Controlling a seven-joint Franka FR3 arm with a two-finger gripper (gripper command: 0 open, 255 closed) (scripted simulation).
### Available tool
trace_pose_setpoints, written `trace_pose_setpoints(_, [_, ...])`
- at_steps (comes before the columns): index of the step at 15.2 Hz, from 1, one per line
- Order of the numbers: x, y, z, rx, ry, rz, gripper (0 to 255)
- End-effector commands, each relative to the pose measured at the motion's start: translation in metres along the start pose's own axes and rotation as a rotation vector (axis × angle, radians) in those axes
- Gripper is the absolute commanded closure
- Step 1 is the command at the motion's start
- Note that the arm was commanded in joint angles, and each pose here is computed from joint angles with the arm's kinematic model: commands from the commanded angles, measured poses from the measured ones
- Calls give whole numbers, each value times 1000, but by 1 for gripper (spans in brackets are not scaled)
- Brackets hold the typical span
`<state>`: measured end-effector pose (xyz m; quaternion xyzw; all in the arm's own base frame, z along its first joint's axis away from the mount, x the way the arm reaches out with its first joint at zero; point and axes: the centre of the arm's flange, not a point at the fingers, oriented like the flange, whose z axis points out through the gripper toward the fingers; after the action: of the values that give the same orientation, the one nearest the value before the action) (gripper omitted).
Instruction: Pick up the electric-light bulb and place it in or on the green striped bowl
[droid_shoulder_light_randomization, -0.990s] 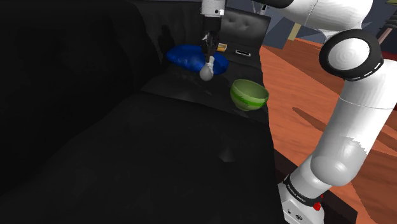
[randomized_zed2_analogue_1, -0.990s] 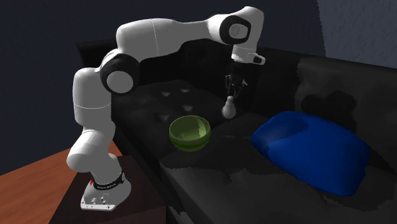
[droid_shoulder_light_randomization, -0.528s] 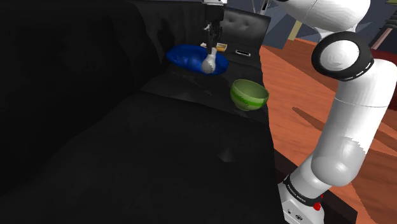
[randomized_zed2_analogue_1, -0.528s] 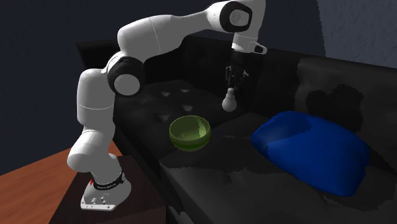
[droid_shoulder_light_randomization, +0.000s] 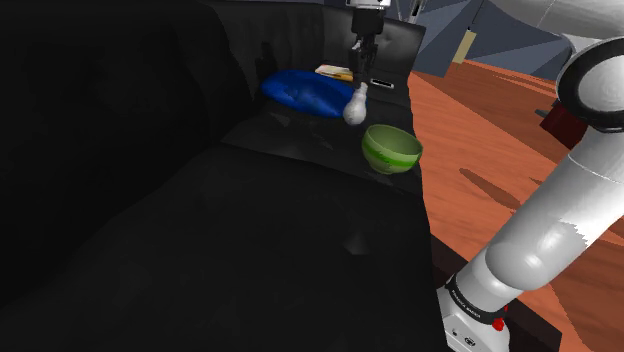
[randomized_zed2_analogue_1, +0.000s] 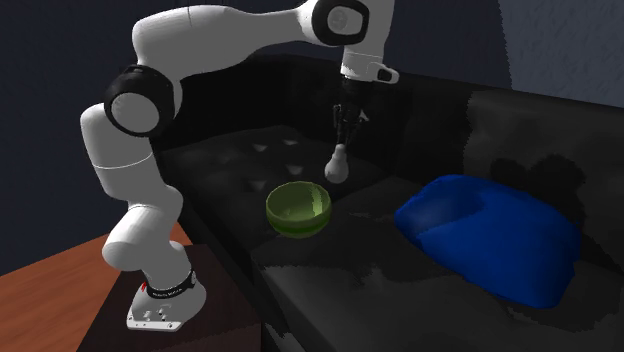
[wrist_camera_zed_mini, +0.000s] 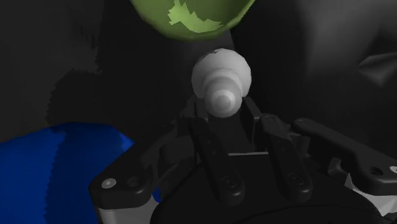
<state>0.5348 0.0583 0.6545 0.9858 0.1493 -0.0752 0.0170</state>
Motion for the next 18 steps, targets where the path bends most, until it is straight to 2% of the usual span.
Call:
trace_pose_setpoints(1, [-27,4,2,0,0,0,255])
trace_pose_setpoints(11, [-157,23,14,0,0,0,255])
trace_pose_setpoints(15, [-164,24,30,0,0,0,255])
trace_pose_setpoints(16, [-163,23,24,0,0,1,255])
trace_pose_setpoints(17, [-163,23,24,0,0,1,0])
trace_pose_setpoints(18, [-161,26,38,22,-6,83,0])
